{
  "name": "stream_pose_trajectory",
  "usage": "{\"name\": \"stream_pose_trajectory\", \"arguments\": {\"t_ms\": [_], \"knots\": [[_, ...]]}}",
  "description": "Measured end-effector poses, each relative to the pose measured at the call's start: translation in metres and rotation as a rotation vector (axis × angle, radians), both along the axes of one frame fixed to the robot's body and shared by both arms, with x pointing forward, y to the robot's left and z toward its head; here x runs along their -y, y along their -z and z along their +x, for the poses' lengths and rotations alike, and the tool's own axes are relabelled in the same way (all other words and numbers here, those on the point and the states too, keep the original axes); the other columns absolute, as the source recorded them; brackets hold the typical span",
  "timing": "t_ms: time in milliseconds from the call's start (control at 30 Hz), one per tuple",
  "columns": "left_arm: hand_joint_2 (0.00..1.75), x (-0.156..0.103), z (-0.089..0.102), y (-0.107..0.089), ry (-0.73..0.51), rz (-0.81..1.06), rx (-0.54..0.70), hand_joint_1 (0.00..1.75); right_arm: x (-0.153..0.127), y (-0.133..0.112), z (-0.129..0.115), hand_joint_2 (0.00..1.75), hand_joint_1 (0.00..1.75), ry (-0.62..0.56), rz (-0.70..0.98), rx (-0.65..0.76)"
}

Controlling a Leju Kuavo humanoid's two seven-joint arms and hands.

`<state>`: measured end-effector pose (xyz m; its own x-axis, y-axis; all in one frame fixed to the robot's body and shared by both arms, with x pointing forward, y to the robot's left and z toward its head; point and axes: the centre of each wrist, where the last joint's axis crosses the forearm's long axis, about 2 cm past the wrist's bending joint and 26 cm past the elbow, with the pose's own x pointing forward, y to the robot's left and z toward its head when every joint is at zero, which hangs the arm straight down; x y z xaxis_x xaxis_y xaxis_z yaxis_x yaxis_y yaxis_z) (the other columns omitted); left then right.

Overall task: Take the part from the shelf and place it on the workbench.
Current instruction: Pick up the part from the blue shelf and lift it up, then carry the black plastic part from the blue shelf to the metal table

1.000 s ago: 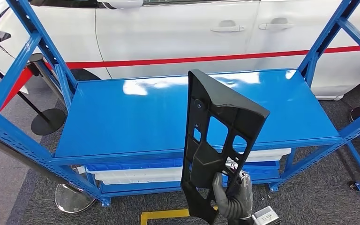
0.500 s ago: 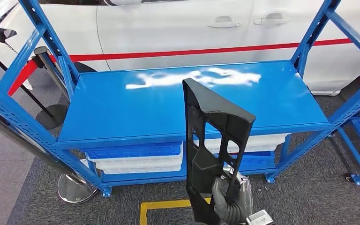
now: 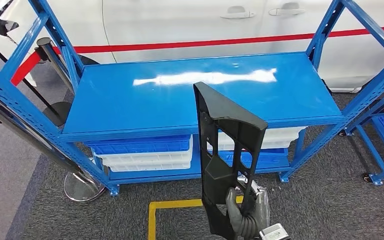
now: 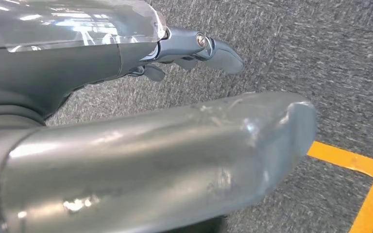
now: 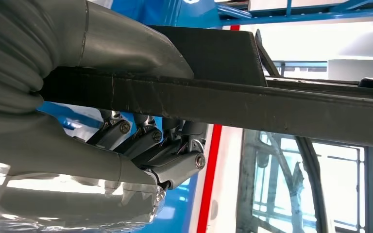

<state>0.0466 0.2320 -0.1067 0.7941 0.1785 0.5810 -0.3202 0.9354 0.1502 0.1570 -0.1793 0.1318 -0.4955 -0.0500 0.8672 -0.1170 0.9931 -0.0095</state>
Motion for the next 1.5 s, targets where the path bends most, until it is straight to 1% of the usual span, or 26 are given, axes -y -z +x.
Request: {"name": "stream_pose_trajectory", "arguments": {"t_ms": [167, 500, 733, 967, 1200, 1500], "knots": [[0.00, -0.001, 0.004, 0.000, -0.008, 0.002, 0.003, 0.00, 0.003, -0.008, -0.002, 1.75, 1.75, 0.032, -0.009, 0.019], [0.00, -0.001, 0.003, 0.000, -0.036, -0.002, 0.002, 0.00, 0.005, -0.015, -0.004, 1.75, 1.75, 0.055, -0.032, 0.032], [0.00, -0.001, -0.001, 0.000, -0.066, -0.007, -0.011, 0.00, 0.006, -0.019, -0.007, 1.75, 1.75, 0.074, -0.030, 0.026], [0.00, -0.002, 0.002, 0.000, -0.095, -0.007, -0.007, 0.00, 0.007, -0.023, -0.009, 1.75, 1.75, 0.101, -0.028, 0.026], [0.00, -0.003, -0.002, 0.000, -0.127, -0.004, -0.010, 0.00, 0.010, -0.013, -0.029, 1.75, 1.75, 0.113, 0.055, -0.008], [0.00, -0.003, -0.002, 0.001, -0.135, -0.004, -0.017, 0.00, 0.012, -0.011, -0.033, 1.75, 1.75, 0.106, 0.052, -0.017]]}}
